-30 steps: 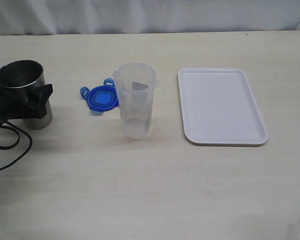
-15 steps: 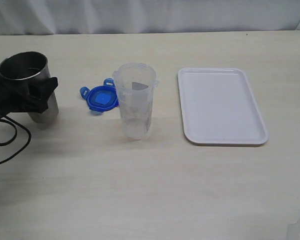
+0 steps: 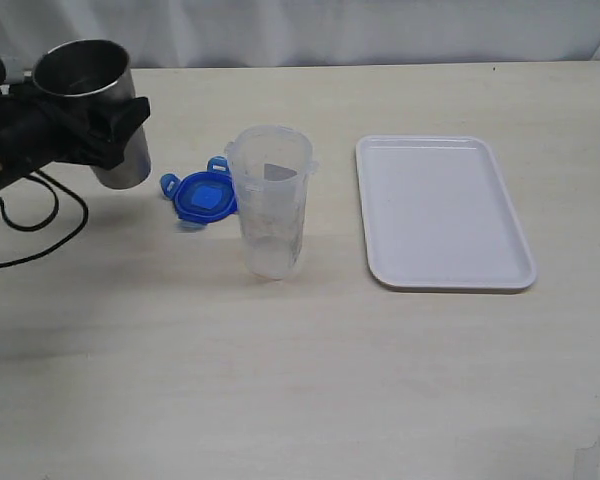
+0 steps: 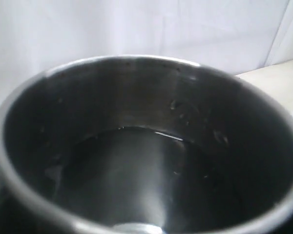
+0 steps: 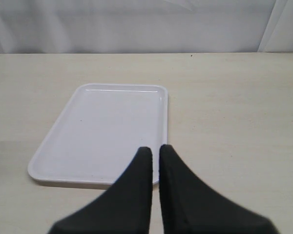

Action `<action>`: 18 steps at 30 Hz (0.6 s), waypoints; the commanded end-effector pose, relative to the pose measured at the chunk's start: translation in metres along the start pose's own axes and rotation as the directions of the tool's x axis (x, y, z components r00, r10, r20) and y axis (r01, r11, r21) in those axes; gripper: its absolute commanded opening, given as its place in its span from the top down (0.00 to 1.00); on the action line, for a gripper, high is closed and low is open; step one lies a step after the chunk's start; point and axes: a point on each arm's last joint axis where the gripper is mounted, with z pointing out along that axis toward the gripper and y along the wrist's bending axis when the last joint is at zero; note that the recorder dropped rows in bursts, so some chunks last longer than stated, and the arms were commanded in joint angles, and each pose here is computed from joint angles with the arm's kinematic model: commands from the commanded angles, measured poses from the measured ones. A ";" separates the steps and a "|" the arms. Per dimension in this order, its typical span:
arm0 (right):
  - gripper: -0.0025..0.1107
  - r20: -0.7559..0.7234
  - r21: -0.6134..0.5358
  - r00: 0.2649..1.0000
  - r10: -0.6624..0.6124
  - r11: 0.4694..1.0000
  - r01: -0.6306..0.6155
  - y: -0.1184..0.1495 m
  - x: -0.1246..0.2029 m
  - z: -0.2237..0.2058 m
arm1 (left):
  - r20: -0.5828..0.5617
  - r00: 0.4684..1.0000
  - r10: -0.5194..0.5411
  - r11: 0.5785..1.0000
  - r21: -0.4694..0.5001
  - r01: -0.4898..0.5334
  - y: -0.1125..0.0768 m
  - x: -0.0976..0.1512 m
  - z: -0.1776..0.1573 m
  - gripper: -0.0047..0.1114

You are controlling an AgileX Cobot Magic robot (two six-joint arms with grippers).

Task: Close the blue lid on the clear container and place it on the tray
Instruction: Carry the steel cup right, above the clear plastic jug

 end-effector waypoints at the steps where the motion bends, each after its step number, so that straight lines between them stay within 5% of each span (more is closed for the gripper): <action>1: 0.93 0.002 0.009 1.000 -0.006 1.000 0.006 -0.001 0.000 0.000 | 0.096 0.994 0.044 0.998 0.044 -0.049 -0.010 -0.030 0.019 0.96; 18: 0.93 0.002 0.009 1.000 -0.006 1.000 0.006 -0.001 0.000 0.000 | 0.122 0.986 0.115 0.987 0.095 -0.127 -0.035 -0.072 0.061 0.96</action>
